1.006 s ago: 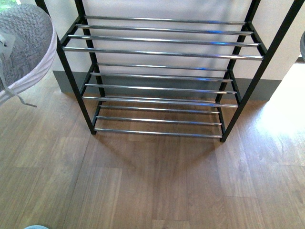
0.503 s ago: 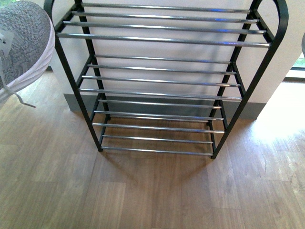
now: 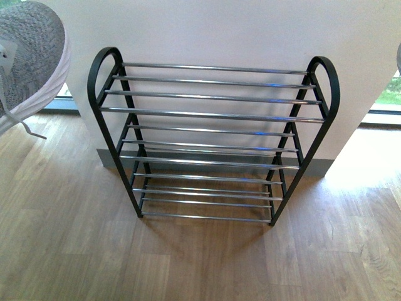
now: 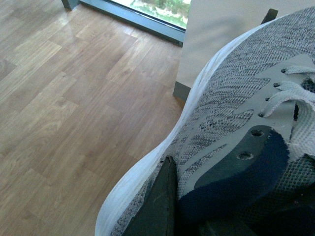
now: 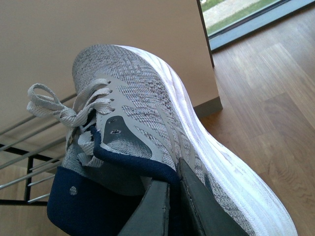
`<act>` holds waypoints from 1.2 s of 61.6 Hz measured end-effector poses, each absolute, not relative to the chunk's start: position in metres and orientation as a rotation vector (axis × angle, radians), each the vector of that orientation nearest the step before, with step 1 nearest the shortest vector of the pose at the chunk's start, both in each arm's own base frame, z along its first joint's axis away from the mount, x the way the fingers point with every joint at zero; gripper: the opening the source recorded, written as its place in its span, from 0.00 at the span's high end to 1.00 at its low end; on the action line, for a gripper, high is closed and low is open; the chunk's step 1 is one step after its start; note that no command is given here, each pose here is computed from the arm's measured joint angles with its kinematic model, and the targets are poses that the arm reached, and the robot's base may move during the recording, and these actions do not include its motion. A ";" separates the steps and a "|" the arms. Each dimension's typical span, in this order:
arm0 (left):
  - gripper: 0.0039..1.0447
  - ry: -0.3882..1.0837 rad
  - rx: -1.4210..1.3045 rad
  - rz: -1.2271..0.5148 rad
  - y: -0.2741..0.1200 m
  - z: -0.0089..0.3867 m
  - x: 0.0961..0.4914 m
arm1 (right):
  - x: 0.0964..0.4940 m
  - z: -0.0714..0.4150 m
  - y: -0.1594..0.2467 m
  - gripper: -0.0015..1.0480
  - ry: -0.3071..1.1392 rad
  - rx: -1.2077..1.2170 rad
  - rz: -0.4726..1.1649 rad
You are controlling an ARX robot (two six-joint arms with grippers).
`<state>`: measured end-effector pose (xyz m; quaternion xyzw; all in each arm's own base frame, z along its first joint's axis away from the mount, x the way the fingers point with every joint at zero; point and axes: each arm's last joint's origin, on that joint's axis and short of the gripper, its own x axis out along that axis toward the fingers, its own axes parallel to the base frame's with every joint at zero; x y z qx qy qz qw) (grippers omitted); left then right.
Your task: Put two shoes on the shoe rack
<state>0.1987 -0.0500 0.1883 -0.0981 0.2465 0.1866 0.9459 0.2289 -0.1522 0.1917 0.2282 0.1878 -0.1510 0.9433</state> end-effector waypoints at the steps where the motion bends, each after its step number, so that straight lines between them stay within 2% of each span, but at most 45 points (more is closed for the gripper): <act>1: 0.99 0.502 -0.200 0.380 -0.050 0.188 0.199 | 0.229 0.192 -0.152 0.98 0.383 0.465 -0.307; 16: 0.99 0.502 -0.200 0.380 -0.050 0.188 0.199 | 0.229 0.192 -0.152 0.98 0.382 0.465 -0.308; 23: 0.99 0.503 -0.200 0.380 -0.050 0.188 0.199 | 0.233 0.196 -0.149 0.98 0.202 0.320 -0.089; 31: 0.99 0.503 -0.201 0.379 -0.050 0.188 0.199 | 0.249 0.215 -0.139 0.98 0.173 0.317 -0.026; 45: 0.99 0.503 -0.200 0.379 -0.050 0.188 0.199 | 0.295 0.249 -0.102 0.98 0.225 0.442 0.032; 54: 0.99 0.503 -0.200 0.379 -0.050 0.188 0.199 | 0.326 0.260 -0.070 0.98 0.306 0.527 0.026; 74: 0.99 0.503 -0.200 0.379 -0.050 0.188 0.199 | 0.378 0.223 -0.008 0.98 0.522 0.634 -0.060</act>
